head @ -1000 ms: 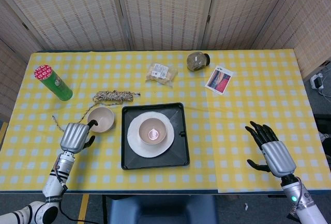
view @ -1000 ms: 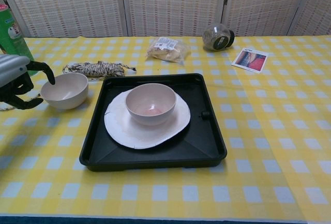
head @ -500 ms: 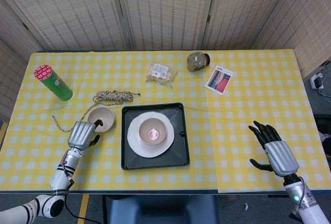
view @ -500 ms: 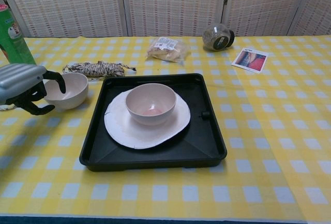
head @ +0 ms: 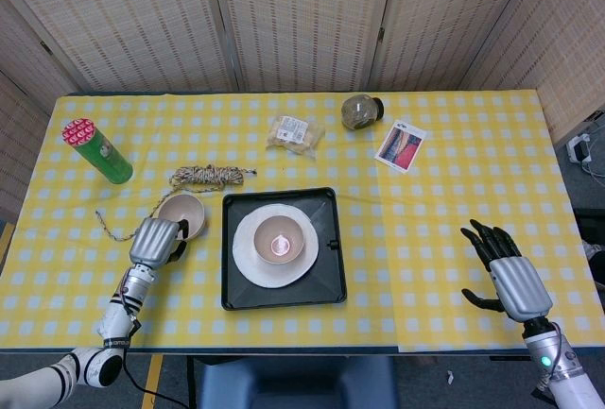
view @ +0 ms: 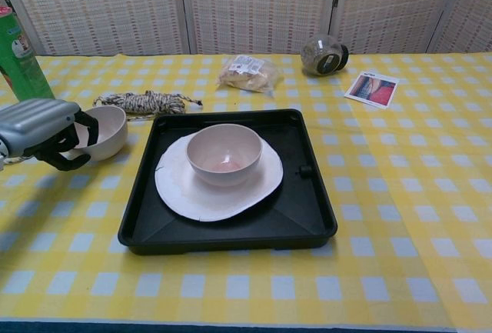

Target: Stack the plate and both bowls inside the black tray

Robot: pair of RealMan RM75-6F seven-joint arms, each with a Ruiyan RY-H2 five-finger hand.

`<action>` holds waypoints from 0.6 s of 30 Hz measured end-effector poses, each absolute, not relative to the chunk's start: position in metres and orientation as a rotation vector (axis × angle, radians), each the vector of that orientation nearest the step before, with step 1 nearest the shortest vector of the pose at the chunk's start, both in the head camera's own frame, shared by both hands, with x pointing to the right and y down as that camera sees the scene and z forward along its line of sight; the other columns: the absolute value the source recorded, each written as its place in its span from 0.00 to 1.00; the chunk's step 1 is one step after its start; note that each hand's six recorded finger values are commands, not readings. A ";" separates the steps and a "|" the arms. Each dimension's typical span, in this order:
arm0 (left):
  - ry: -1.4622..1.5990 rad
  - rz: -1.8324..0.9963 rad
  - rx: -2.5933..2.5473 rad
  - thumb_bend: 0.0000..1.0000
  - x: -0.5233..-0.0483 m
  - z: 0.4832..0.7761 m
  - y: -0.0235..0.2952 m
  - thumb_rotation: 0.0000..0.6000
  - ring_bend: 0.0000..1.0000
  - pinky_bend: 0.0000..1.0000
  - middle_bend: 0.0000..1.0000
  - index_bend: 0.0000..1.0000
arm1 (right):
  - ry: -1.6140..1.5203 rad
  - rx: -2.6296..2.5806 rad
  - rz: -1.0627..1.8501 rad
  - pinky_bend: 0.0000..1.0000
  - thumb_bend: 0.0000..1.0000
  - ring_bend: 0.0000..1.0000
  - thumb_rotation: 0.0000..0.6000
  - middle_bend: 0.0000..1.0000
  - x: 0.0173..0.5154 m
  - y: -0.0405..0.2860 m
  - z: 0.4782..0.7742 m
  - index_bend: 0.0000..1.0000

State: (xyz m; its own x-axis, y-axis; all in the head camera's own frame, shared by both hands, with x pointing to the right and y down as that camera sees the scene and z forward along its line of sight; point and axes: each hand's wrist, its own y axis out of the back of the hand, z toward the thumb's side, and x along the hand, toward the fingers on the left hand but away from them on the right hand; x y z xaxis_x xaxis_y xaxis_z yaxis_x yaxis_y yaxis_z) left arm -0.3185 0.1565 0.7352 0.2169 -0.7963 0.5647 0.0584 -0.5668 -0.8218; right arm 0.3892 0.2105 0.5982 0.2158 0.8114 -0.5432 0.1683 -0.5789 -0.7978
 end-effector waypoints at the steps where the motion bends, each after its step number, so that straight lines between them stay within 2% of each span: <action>1: 0.693 -1.437 -1.743 0.46 -0.318 0.735 0.156 1.00 0.96 1.00 1.00 0.60 | -0.900 -1.897 1.389 0.00 0.25 0.00 1.00 0.00 0.389 0.210 0.598 0.00; 10: 0.712 -1.378 -1.732 0.47 -0.315 0.728 0.155 1.00 0.96 1.00 1.00 0.60 | -0.887 -1.904 1.389 0.00 0.25 0.00 1.00 0.00 0.387 0.211 0.601 0.00; 18: 0.744 -1.291 -1.713 0.47 -0.302 0.701 0.161 1.00 0.97 1.00 1.00 0.60 | -0.881 -1.917 1.365 0.00 0.25 0.00 1.00 0.00 0.383 0.214 0.597 0.00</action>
